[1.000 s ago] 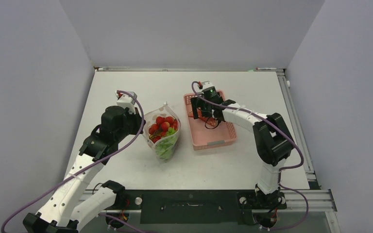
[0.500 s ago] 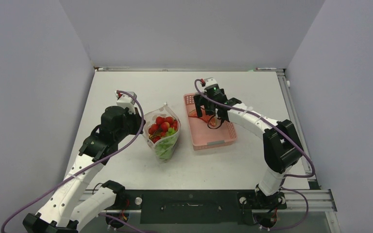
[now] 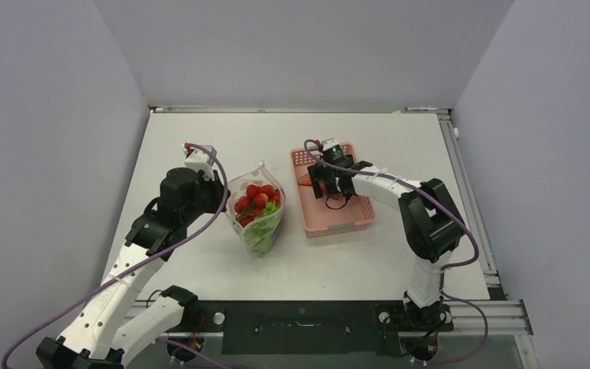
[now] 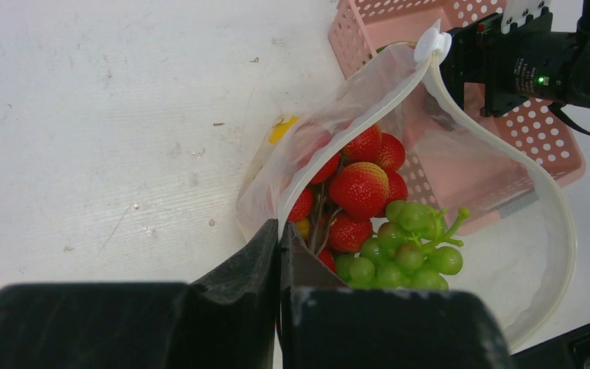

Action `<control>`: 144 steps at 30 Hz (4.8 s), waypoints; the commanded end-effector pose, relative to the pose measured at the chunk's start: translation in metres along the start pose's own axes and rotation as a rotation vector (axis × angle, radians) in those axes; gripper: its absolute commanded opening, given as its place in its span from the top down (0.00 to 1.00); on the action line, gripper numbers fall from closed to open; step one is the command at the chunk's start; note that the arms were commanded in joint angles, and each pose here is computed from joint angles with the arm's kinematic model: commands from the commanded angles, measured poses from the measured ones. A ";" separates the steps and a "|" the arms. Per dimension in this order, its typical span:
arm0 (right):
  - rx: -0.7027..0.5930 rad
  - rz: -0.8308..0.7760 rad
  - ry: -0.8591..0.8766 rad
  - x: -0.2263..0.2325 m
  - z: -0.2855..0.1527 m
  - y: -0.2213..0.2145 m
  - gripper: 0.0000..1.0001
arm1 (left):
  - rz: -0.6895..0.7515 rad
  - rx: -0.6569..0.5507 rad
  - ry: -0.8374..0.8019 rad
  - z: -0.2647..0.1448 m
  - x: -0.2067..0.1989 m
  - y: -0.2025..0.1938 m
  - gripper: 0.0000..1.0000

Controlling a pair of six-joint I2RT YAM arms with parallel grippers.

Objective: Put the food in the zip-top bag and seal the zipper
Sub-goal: Pick up the fake fruit from the bin, then place the fake fruit in the zipper food storage bag.

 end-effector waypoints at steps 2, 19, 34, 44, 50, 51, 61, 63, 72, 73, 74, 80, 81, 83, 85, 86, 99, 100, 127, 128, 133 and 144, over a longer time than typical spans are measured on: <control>-0.013 0.030 -0.023 -0.005 0.008 0.003 0.09 | 0.010 -0.059 -0.038 -0.003 -0.009 0.018 1.00; 0.055 0.019 -0.002 0.000 0.026 -0.011 0.18 | 0.010 -0.060 -0.037 -0.003 -0.009 0.018 1.00; -0.016 0.070 -0.081 -0.016 -0.011 -0.002 0.67 | 0.011 -0.062 -0.033 -0.003 -0.009 0.018 1.00; -0.134 0.118 -0.147 -0.031 -0.062 0.016 0.71 | 0.010 -0.055 -0.031 -0.001 -0.009 0.017 1.00; -0.232 0.135 -0.164 -0.030 -0.103 0.032 0.73 | 0.010 -0.053 -0.033 -0.001 -0.009 0.017 1.00; -0.256 0.137 -0.160 -0.029 -0.112 0.036 0.73 | 0.010 -0.055 -0.034 -0.002 -0.009 0.017 1.00; -0.422 0.056 -0.055 -0.001 -0.195 0.065 0.73 | 0.011 -0.052 -0.063 -0.003 -0.013 0.017 1.00; -0.447 0.031 -0.029 0.007 -0.207 0.066 0.73 | 0.012 -0.052 -0.077 -0.003 -0.015 0.017 1.00; -0.521 -0.140 0.080 0.052 -0.256 0.069 0.73 | 0.011 -0.054 -0.082 -0.004 -0.017 0.017 1.00; -0.526 -0.160 0.079 0.057 -0.260 0.069 0.73 | 0.011 -0.055 -0.083 -0.004 -0.017 0.017 1.00; -0.528 -0.189 0.073 0.061 -0.263 0.068 0.73 | 0.011 -0.055 -0.083 -0.004 -0.017 0.017 1.00; -0.541 -0.371 0.026 0.086 -0.277 0.057 0.73 | 0.010 -0.048 -0.081 -0.003 -0.017 0.016 1.00; -0.541 -0.402 0.019 0.089 -0.278 0.055 0.73 | 0.011 -0.047 -0.081 -0.003 -0.017 0.016 1.00; -0.547 -0.467 -0.001 0.094 -0.280 0.055 0.74 | 0.011 -0.050 -0.082 -0.003 -0.017 0.017 1.00; -0.556 -0.524 -0.010 0.099 -0.280 0.054 0.74 | 0.011 -0.049 -0.082 -0.004 -0.017 0.017 1.00; -0.562 -0.548 -0.013 0.101 -0.280 0.055 0.74 | 0.011 -0.042 -0.101 -0.004 -0.020 0.016 1.00; -0.594 -0.928 -0.064 0.123 -0.274 0.075 0.80 | 0.016 -0.032 -0.116 -0.004 -0.022 0.014 1.00; -0.590 -0.951 -0.078 0.124 -0.274 0.076 0.79 | 0.018 -0.030 -0.116 -0.004 -0.022 0.013 1.00; -0.611 -1.525 -0.226 0.172 -0.282 0.087 0.68 | 0.024 -0.029 -0.131 -0.006 -0.025 0.013 1.00; -0.613 -1.529 -0.219 0.174 -0.282 0.088 0.67 | 0.023 -0.029 -0.130 -0.006 -0.025 0.013 1.00; -0.608 -1.570 -0.189 0.187 -0.271 0.086 0.60 | 0.024 -0.032 -0.133 -0.007 -0.026 0.014 1.00; -0.620 -1.575 -0.168 0.198 -0.258 0.085 0.23 | 0.024 -0.034 -0.135 -0.007 -0.026 0.014 1.00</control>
Point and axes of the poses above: each gripper's point midway between its finger pads, its own z axis out along the fingers, its own x axis along the line the jaws close on, y = z × x, the point moved 3 cm from there along -z, back along the fingers, and after that the axes turned 5 degrees about -z, right-handed, at the moved point
